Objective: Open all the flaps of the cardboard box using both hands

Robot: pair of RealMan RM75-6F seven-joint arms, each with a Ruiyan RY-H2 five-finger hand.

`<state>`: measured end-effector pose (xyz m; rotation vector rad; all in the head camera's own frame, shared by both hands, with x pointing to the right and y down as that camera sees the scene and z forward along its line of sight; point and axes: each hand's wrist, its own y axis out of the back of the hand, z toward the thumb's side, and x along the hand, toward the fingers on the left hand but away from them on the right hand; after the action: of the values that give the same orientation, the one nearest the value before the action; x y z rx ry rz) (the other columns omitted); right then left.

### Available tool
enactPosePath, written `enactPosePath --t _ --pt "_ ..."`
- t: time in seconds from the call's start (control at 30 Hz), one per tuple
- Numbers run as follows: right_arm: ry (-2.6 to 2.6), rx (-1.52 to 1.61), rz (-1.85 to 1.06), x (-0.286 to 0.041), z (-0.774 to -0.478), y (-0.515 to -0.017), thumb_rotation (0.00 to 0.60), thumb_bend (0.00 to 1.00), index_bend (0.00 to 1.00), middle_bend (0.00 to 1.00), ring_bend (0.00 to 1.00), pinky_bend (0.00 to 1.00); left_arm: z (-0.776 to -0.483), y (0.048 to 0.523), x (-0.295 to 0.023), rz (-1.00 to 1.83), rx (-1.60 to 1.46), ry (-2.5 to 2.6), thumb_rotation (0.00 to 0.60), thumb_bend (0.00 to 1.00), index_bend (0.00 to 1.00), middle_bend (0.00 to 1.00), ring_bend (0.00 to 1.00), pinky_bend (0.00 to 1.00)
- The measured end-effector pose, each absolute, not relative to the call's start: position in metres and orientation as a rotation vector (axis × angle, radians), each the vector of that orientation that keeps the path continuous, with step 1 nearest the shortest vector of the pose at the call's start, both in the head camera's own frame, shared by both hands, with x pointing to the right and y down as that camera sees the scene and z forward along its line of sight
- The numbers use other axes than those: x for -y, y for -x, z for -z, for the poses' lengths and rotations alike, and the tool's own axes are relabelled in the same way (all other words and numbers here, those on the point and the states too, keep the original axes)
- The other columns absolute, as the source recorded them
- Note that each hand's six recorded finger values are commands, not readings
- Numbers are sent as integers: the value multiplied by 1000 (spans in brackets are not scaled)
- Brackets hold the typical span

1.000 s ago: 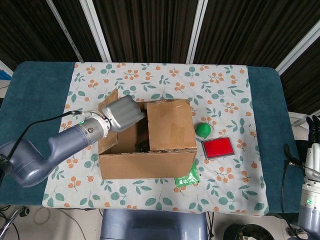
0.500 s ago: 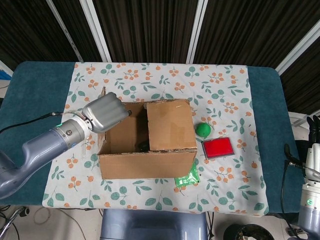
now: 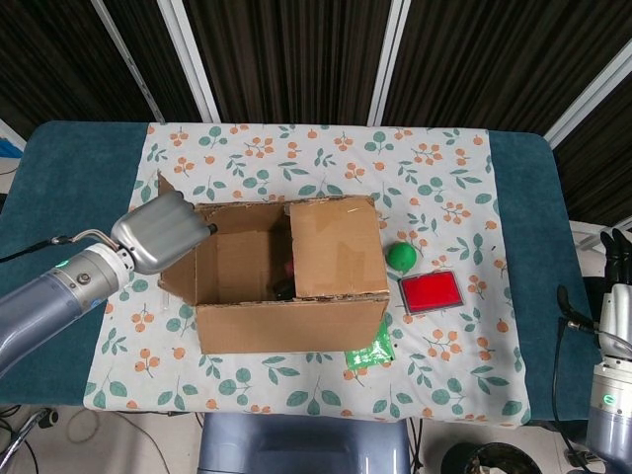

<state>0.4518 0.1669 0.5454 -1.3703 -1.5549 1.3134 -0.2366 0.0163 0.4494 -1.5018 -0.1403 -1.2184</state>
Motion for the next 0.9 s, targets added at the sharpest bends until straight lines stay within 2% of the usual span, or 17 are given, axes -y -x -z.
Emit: enactPosePath --t 0.53,0.9 --pt "1373 1541 -1314 -168 -547 -450 600 401 10 0 0 238 -446 309 -33 1375 38 1507 600 1000 386 661 462 485" --pt "1381 1533 -1316 -169 -548 -448 600 402 10 0 0 238 -468 363 -60 1496 0 1559 600 1000 374 649 457 485"
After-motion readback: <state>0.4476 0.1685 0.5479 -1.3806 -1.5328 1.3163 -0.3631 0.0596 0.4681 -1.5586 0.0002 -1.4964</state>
